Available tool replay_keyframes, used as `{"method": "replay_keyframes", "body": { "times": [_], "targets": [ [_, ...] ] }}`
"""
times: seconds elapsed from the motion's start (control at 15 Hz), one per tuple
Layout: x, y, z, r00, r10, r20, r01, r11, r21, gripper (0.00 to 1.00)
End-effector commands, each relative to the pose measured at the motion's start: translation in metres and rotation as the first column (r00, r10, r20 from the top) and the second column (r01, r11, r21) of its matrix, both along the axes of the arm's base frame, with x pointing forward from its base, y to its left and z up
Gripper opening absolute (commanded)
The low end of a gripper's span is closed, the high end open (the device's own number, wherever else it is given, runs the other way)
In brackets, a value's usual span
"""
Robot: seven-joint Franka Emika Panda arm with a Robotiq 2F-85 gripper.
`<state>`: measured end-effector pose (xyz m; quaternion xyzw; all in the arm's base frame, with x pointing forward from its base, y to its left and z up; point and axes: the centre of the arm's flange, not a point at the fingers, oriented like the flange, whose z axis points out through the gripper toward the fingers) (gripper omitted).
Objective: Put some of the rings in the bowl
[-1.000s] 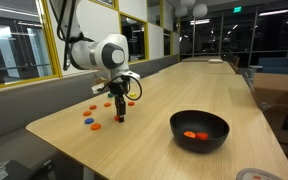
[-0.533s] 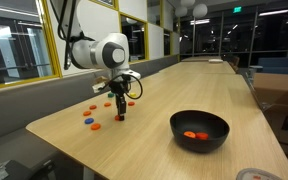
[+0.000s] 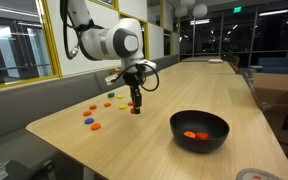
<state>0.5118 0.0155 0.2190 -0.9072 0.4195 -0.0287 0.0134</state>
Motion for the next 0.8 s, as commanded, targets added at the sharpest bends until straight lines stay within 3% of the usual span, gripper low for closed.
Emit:
{"method": "replay_keyframes", "body": {
  "times": [0.0,0.33,0.73],
  "targets": [
    [-0.024,-0.048,0.039,0.996,-0.058,0.062,0.06,0.998,-0.03,0.23],
    [-0.046,-0.115,0.06,0.981,-0.164,0.108,0.172,0.982,-0.072,0.23],
    [-0.074,-0.171,0.058,0.951,-0.285,0.12,0.297,0.951,-0.093,0.23]
  ]
}}
